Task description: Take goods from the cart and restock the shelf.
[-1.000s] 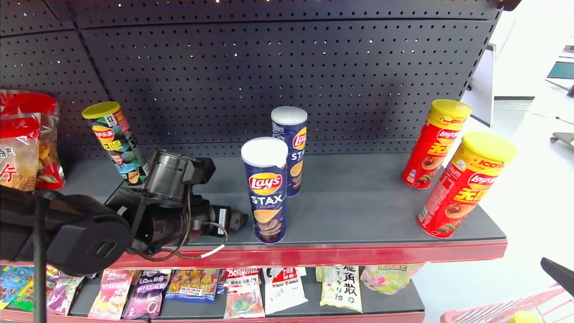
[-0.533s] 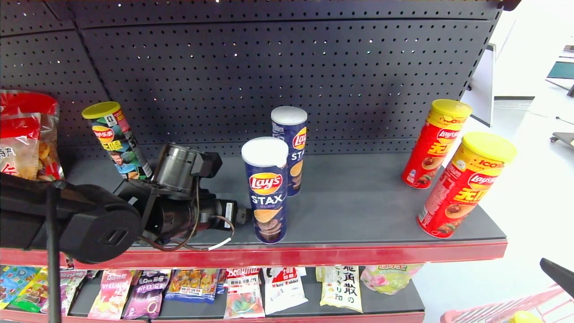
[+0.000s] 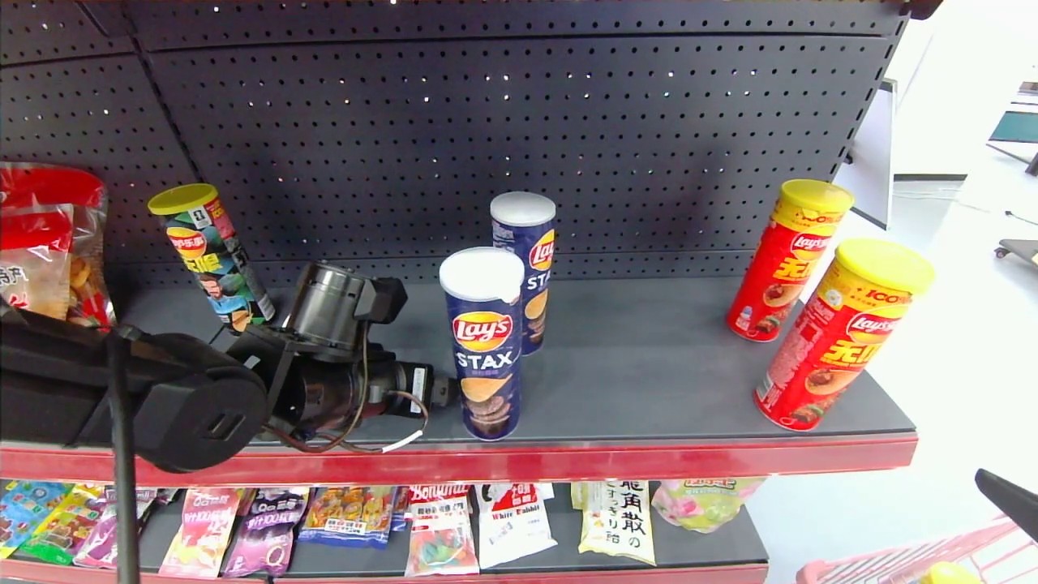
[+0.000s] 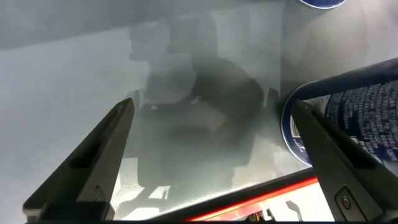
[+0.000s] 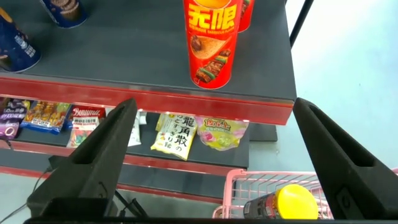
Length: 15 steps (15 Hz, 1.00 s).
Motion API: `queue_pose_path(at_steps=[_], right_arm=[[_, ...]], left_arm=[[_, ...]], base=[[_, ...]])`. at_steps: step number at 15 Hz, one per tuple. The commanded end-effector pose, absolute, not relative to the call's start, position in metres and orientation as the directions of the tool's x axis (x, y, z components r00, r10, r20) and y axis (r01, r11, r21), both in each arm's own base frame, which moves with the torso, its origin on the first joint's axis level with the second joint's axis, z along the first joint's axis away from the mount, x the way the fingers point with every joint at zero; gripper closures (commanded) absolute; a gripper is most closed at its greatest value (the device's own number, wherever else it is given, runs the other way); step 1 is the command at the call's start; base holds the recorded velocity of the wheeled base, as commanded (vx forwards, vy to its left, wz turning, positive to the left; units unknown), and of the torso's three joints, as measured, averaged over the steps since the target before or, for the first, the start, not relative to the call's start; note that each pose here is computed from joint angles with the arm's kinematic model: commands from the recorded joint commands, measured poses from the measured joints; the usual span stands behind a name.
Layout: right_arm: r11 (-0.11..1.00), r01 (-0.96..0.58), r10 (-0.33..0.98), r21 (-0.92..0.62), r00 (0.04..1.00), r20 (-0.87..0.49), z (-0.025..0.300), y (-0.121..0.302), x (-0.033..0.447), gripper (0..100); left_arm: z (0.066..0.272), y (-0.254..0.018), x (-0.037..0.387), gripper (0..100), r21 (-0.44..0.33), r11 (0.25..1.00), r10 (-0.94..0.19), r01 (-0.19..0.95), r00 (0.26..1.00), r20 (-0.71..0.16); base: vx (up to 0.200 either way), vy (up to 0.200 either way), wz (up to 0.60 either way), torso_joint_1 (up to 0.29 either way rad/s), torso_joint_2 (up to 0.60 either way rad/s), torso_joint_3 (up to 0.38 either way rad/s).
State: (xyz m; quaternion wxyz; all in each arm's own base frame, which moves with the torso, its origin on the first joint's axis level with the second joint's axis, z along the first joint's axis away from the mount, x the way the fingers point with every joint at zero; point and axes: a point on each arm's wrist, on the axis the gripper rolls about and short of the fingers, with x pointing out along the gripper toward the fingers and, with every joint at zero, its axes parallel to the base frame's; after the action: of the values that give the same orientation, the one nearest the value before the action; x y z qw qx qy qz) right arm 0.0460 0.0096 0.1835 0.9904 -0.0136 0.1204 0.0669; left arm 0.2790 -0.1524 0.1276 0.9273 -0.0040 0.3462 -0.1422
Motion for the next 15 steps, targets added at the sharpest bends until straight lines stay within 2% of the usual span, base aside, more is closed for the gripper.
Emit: queue_pose_path(at_steps=[1,9,15], right_arm=[[0.991,-0.137,0.129,-0.013,0.961,-0.245,0.182,0.01,0.046,0],[0.991,-0.136,0.13,-0.011,0.961,-0.242,0.183,0.01,0.046,0],[0.991,-0.136,0.13,-0.009,0.961,-0.242,0.183,0.01,0.046,0]], left_arm=[[0.127,-0.154,0.28,0,-0.106,0.959,-0.268,0.263,0.72,-0.641],[0.127,-0.167,0.286,0,-0.109,0.951,-0.29,0.289,0.718,-0.632],[0.127,-0.168,0.287,0,-0.108,0.951,-0.29,0.289,0.717,-0.633]], base=[[0.0,0.0,0.0,0.0,0.0,0.0],[0.0,0.0,0.0,0.0,0.0,0.0],[0.0,0.0,0.0,0.0,0.0,0.0]])
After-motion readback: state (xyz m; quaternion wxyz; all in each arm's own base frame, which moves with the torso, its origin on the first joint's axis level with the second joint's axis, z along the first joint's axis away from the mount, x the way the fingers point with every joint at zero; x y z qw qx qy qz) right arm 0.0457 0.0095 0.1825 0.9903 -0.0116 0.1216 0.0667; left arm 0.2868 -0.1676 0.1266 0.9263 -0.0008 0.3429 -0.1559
